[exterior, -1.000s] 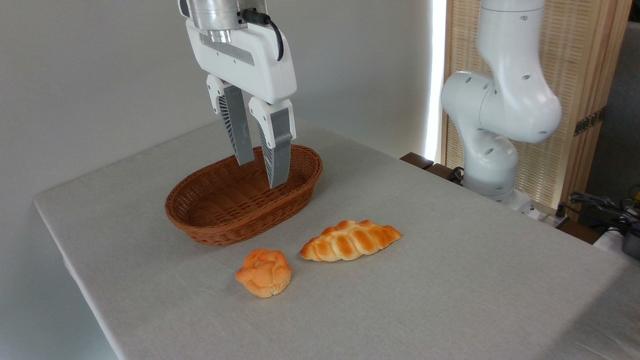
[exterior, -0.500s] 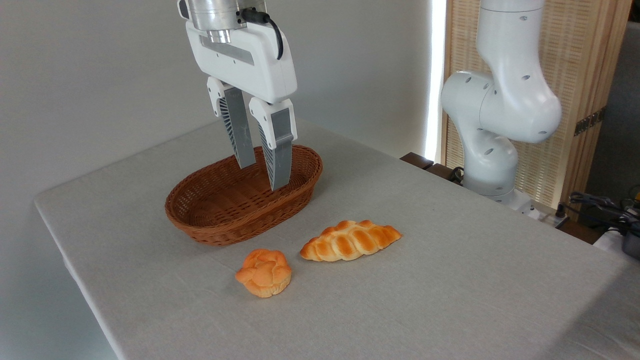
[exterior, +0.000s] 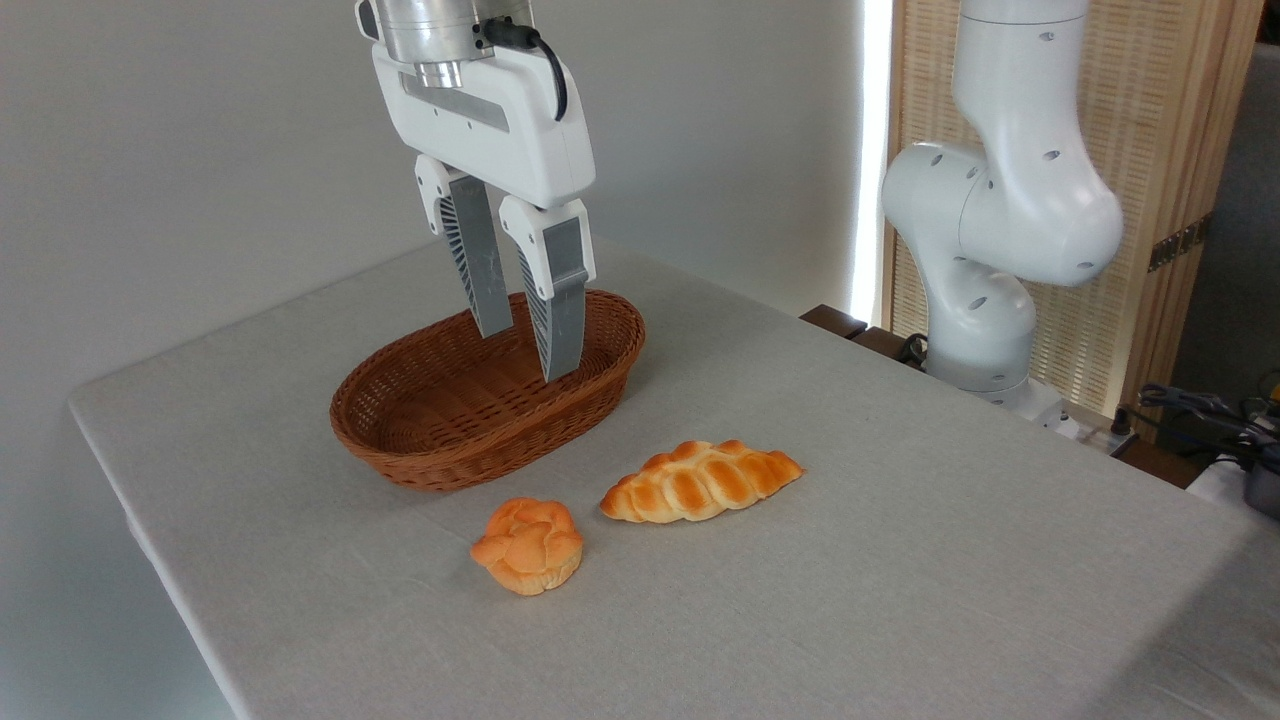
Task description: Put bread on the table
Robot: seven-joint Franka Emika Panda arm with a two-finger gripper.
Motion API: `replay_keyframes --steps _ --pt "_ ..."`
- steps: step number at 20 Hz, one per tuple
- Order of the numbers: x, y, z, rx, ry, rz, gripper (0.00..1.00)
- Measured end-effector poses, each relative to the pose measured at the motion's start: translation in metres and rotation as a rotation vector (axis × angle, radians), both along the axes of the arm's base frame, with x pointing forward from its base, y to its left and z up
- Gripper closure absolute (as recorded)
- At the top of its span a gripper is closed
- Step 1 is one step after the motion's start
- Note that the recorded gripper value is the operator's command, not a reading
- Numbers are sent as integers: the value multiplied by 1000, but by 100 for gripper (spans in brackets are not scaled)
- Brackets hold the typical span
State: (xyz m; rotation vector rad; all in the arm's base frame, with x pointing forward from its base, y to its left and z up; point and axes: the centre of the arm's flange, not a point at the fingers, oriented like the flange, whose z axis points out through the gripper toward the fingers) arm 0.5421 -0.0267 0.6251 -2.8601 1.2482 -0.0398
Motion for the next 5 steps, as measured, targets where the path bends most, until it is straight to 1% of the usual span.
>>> replay_keyframes --steps 5 --pt "0 -2 0 -16 1 0 0"
